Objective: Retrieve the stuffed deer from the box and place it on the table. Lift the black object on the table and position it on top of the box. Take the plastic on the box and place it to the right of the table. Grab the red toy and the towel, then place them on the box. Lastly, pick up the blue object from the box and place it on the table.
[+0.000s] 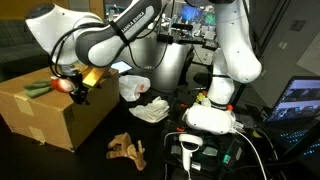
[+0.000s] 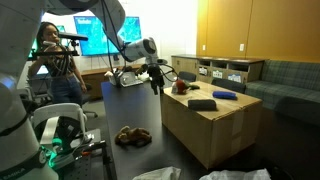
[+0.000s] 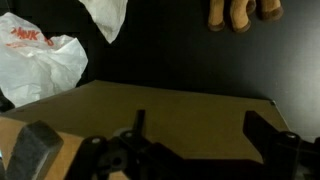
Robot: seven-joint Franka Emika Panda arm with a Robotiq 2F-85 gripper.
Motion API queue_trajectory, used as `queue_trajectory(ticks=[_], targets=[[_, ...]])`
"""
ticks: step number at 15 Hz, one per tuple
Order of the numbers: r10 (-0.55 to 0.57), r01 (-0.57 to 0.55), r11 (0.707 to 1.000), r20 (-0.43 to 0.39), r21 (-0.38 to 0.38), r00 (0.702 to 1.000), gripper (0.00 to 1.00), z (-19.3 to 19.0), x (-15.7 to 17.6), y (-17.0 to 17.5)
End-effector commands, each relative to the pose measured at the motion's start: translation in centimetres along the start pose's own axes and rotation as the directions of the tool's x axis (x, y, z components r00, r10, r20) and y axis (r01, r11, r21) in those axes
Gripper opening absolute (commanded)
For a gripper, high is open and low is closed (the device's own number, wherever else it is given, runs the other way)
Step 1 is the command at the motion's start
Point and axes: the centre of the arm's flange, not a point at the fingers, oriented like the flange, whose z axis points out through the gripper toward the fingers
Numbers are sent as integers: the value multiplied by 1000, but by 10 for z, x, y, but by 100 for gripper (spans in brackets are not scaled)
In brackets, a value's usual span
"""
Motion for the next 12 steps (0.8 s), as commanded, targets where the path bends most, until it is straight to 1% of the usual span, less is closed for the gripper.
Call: queue_trajectory(ticks=[1,4,6,10,12], targets=[[33,-34,997,22,64,999,100,44,-67,37],[81,-87,992,71,95,994,100,90,-94,54],[107,-119,987,105,111,989,100,121,-116,72],[169,-188,975,162,114,972,100,186,-159,116],[197,-218,969,170,114,966,100,219,-171,137]])
